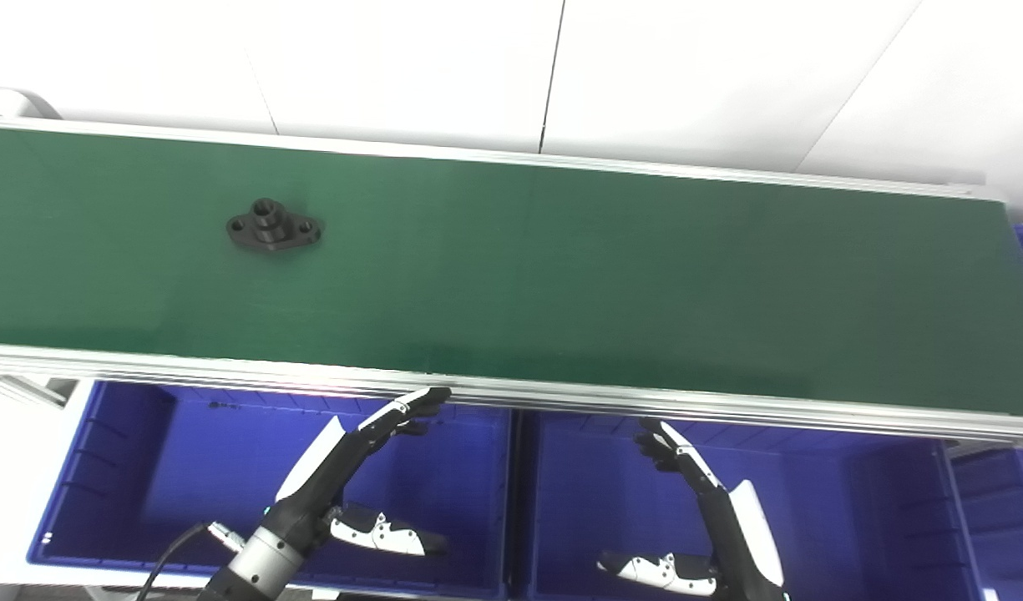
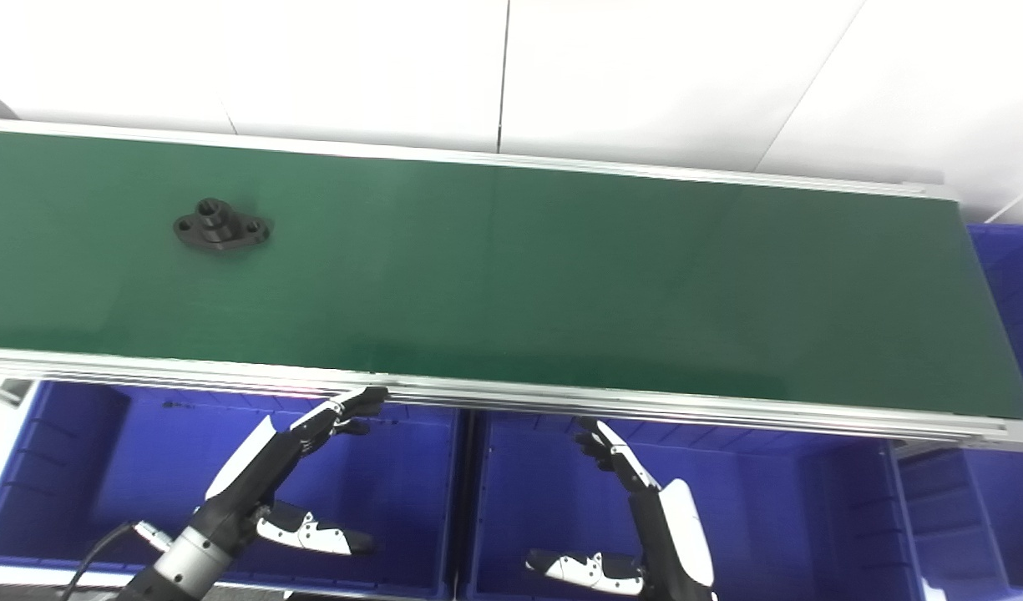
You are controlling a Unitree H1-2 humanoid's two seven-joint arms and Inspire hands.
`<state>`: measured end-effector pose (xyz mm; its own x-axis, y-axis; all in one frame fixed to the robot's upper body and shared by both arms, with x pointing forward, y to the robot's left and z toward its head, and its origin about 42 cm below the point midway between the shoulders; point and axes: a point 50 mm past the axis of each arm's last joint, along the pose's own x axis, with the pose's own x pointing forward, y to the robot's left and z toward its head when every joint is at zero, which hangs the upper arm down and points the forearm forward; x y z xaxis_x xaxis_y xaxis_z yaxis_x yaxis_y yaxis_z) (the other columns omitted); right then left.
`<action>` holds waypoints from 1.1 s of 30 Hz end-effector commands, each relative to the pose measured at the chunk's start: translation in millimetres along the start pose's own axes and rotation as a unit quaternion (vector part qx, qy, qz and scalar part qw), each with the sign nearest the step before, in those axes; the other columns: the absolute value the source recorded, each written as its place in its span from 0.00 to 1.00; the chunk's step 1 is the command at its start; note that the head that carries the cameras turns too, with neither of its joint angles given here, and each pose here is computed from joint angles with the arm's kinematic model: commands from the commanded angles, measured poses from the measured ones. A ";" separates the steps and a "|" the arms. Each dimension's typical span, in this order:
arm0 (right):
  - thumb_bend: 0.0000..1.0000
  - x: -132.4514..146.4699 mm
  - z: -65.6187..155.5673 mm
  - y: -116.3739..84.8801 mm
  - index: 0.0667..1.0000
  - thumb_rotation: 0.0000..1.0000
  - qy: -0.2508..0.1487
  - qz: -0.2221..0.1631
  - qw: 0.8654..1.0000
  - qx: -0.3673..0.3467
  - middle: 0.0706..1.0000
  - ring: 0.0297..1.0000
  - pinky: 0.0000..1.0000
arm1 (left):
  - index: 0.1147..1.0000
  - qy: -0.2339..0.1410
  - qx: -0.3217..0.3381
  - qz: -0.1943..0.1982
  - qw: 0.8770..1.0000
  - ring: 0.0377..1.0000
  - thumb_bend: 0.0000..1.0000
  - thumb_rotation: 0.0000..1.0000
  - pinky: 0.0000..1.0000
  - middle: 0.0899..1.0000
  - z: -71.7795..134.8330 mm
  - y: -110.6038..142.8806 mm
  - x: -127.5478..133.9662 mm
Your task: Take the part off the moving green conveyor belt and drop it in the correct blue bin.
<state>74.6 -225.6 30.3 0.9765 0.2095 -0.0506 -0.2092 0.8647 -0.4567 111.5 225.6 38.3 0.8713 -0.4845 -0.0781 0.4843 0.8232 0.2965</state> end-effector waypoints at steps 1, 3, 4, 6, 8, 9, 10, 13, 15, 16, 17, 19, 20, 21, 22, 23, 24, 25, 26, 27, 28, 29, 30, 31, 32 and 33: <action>0.89 -0.4 6.9 -4.4 0.87 0.44 -0.029 -0.007 1.000 0.005 0.80 0.78 0.75 | 0.86 -0.028 0.002 0.004 1.000 0.87 0.85 0.27 0.80 0.89 7.4 3.5 0.6; 0.88 -0.1 7.0 -4.2 0.88 0.43 -0.030 -0.008 1.000 0.002 0.80 0.79 0.76 | 0.86 -0.028 0.002 0.004 1.000 0.87 0.85 0.27 0.80 0.89 7.3 3.7 0.5; 0.88 -0.2 7.0 -4.1 0.87 0.43 -0.031 -0.008 0.999 0.002 0.80 0.79 0.76 | 0.86 -0.028 0.002 0.004 1.000 0.87 0.85 0.28 0.80 0.89 7.3 3.7 0.5; 0.88 -0.4 7.1 -3.9 0.88 0.43 -0.029 -0.009 1.000 0.002 0.80 0.80 0.78 | 0.86 -0.028 0.003 0.005 1.000 0.86 0.85 0.28 0.80 0.89 7.2 3.7 0.5; 0.89 -0.7 7.1 -3.7 0.87 0.44 -0.028 -0.010 1.000 0.003 0.80 0.79 0.77 | 0.86 -0.027 0.003 0.005 1.000 0.86 0.85 0.28 0.80 0.88 6.7 3.8 0.4; 0.89 -0.8 7.1 -3.7 0.87 0.44 -0.028 -0.009 1.000 0.003 0.80 0.79 0.77 | 0.86 -0.027 0.004 0.005 1.000 0.86 0.85 0.28 0.80 0.88 6.7 3.8 0.3; 0.89 -0.8 7.3 -4.0 0.87 0.45 -0.028 -0.009 1.000 0.003 0.80 0.79 0.78 | 0.86 -0.027 0.004 0.006 1.000 0.86 0.85 0.28 0.80 0.88 6.9 3.7 0.3; 0.89 -0.6 7.5 -4.4 0.87 0.45 -0.028 -0.010 1.000 0.005 0.80 0.79 0.76 | 0.86 -0.028 0.004 0.006 1.000 0.86 0.85 0.27 0.80 0.88 7.6 3.3 0.6; 0.89 -0.5 7.2 -4.5 0.88 0.45 -0.028 -0.008 1.000 0.005 0.80 0.79 0.77 | 0.86 -0.029 0.002 0.006 1.000 0.86 0.85 0.27 0.80 0.88 7.4 3.0 1.1; 0.89 -0.3 7.1 -4.5 0.88 0.45 -0.029 -0.007 1.000 0.006 0.80 0.79 0.77 | 0.86 -0.028 0.002 0.005 1.000 0.86 0.85 0.27 0.79 0.88 7.3 2.8 1.4; 0.88 0.0 6.6 -4.4 0.88 0.45 -0.029 -0.006 1.000 0.005 0.80 0.79 0.77 | 0.86 -0.028 0.001 0.005 1.000 0.86 0.85 0.27 0.79 0.88 6.8 2.6 1.8; 0.88 0.4 6.0 -3.8 0.88 0.45 -0.029 -0.007 1.000 0.006 0.81 0.79 0.77 | 0.86 -0.027 0.000 0.003 1.000 0.86 0.85 0.26 0.78 0.88 5.8 2.5 2.5; 0.88 0.7 5.7 -3.5 0.88 0.45 -0.028 -0.006 1.000 0.007 0.81 0.79 0.78 | 0.86 -0.027 -0.002 0.002 1.000 0.86 0.84 0.26 0.78 0.89 5.3 2.3 2.9; 0.88 1.1 5.3 -3.4 0.88 0.45 -0.029 -0.006 1.000 0.007 0.81 0.79 0.78 | 0.86 -0.026 -0.003 0.001 1.000 0.86 0.84 0.26 0.79 0.89 4.9 2.0 3.2; 0.88 1.6 5.0 -3.3 0.87 0.44 -0.028 -0.006 1.000 0.008 0.81 0.79 0.78 | 0.86 -0.026 -0.004 0.002 1.000 0.86 0.85 0.25 0.79 0.89 4.8 1.4 3.3; 0.88 2.0 4.4 -3.3 0.87 0.44 -0.028 -0.006 1.000 0.008 0.81 0.79 0.78 | 0.86 -0.026 -0.005 0.002 1.000 0.86 0.85 0.25 0.79 0.89 4.8 1.0 3.4; 0.88 2.3 4.0 -3.2 0.87 0.44 -0.028 -0.006 1.000 0.009 0.80 0.79 0.78 | 0.86 -0.026 -0.005 0.003 1.000 0.86 0.85 0.26 0.78 0.89 4.8 0.7 3.4; 0.88 2.5 3.5 -3.2 0.87 0.44 -0.027 -0.006 1.000 0.008 0.80 0.79 0.77 | 0.86 -0.026 -0.004 0.002 1.000 0.86 0.85 0.26 0.78 0.89 4.8 0.6 3.6; 0.88 2.6 3.1 -3.3 0.87 0.45 -0.027 -0.006 1.000 0.006 0.80 0.79 0.78 | 0.86 -0.026 -0.003 0.002 1.000 0.86 0.84 0.25 0.79 0.89 4.5 0.7 3.9; 0.88 2.5 3.1 -3.4 0.87 0.45 -0.027 -0.005 1.000 0.005 0.80 0.79 0.79 | 0.86 -0.026 -0.002 0.002 1.000 0.85 0.84 0.26 0.79 0.88 4.4 0.8 4.1; 0.88 2.2 3.2 -3.2 0.87 0.45 -0.027 -0.004 1.000 0.006 0.81 0.79 0.79 | 0.86 -0.026 -0.002 0.001 1.000 0.86 0.85 0.26 0.79 0.88 4.4 0.7 3.9; 0.88 1.8 3.3 -3.2 0.87 0.45 -0.027 -0.003 1.000 0.008 0.81 0.79 0.79 | 0.85 -0.026 -0.004 0.001 1.000 0.85 0.85 0.26 0.79 0.88 4.3 0.6 3.9; 0.89 1.5 3.5 -3.1 0.87 0.44 -0.026 -0.003 1.000 0.010 0.81 0.79 0.79 | 0.85 -0.026 -0.006 0.001 1.000 0.85 0.85 0.26 0.79 0.88 4.3 0.6 3.8; 0.89 1.2 3.9 -3.1 0.87 0.44 -0.026 -0.003 1.000 0.010 0.81 0.79 0.79 | 0.85 -0.026 -0.007 0.002 1.000 0.85 0.85 0.26 0.79 0.88 4.5 0.5 3.3; 0.89 1.1 4.2 -3.2 0.87 0.43 -0.026 -0.004 1.000 0.009 0.80 0.79 0.79 | 0.85 -0.026 -0.006 0.002 1.000 0.86 0.86 0.27 0.79 0.88 4.8 0.6 2.6; 0.89 1.0 4.5 -3.4 0.87 0.43 -0.028 -0.005 1.000 0.006 0.80 0.79 0.78 | 0.85 -0.026 -0.004 0.003 1.000 0.86 0.86 0.27 0.79 0.88 5.2 0.7 1.9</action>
<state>75.9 -225.0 28.4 0.9746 0.2172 -0.0553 -0.2185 0.8659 -0.4501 112.6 222.2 35.9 0.8663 -0.4929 -0.0811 0.4937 0.8200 0.2896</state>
